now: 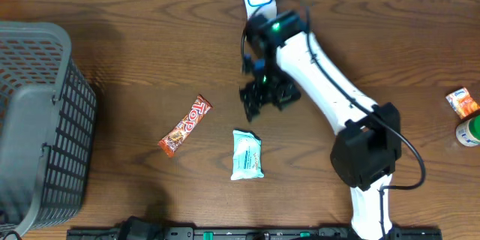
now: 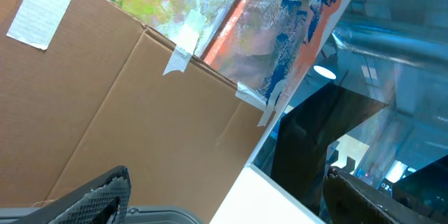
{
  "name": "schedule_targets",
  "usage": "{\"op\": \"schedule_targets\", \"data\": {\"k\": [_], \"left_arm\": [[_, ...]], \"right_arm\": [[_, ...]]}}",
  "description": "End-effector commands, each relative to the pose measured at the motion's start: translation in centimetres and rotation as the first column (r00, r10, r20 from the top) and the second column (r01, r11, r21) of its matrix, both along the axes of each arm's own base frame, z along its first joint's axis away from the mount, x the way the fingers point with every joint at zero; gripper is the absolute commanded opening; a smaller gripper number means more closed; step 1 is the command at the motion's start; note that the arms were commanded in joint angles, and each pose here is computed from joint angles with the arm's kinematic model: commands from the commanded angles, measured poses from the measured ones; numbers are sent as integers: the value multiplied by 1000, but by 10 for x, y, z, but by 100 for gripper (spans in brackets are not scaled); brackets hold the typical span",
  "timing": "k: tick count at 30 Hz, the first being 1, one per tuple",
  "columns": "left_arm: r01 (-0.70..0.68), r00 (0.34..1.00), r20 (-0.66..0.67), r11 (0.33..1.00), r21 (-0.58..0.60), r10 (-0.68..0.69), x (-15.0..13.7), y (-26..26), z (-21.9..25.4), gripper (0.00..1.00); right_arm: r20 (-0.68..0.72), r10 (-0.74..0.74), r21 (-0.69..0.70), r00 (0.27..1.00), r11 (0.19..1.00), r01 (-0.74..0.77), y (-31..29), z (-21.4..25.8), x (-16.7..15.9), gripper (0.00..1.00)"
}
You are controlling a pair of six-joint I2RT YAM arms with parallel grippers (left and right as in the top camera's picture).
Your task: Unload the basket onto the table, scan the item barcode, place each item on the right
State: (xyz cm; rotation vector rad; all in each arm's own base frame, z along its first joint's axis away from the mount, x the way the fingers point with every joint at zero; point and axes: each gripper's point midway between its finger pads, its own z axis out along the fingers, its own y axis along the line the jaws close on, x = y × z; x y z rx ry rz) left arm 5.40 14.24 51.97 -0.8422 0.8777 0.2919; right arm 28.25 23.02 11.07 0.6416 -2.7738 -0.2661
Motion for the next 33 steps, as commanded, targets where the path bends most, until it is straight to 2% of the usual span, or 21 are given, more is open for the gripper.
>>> {"op": "schedule_targets", "data": {"k": [1, 6, 10, 15, 18, 20, 23, 24, 26, 30, 33], "left_arm": [[0, 1000, -18, 1000, 15, 1, 5, -2, 1, 88], [0, 1000, -18, 1000, 15, 1, 5, -2, 1, 88], [-1, 1000, -27, 1000, 18, 1, 6, -2, 0, 88], [0, 999, -45, 1000, 24, 1, 8, -3, -2, 88], [0, 999, -54, 1000, 26, 1, 9, -3, -3, 88], [0, 999, -54, 1000, 26, 2, 9, -3, -3, 88], [-5, 998, -56, 1000, 21, 6, 9, -2, -4, 88], [-5, 998, -56, 1000, 21, 7, 8, -2, -4, 88], [-5, 998, -56, 1000, 21, 6, 8, -2, -4, 88], [-5, 998, -56, 1000, 21, 6, 8, -2, -4, 88], [-5, 998, -56, 1000, 21, 6, 8, -2, -4, 88]], "right_arm": [[-103, 85, 84, 991, 993, -77, 1, -24, -24, 81], [-148, 133, 121, 980, 986, -115, -4, -66, -44, 75], [-180, 197, 251, 964, 957, -149, 6, -78, -62, 77], [-124, 216, 289, 968, 942, -173, 15, -86, -55, 82], [-84, 221, 307, 972, 933, -186, 21, -89, -48, 79], [-73, 221, 312, 973, 931, -189, 22, -90, -46, 73], [-63, 242, 316, 968, 925, -210, 22, -90, -46, 58], [-61, 244, 314, 968, 925, -213, 21, -91, -46, 50], [-60, 245, 314, 968, 925, -214, 21, -91, -46, 29], [-60, 243, 318, 968, 924, -213, 22, -90, -46, 1], [-60, 243, 317, 968, 924, -212, 22, -90, -46, 1]]}}
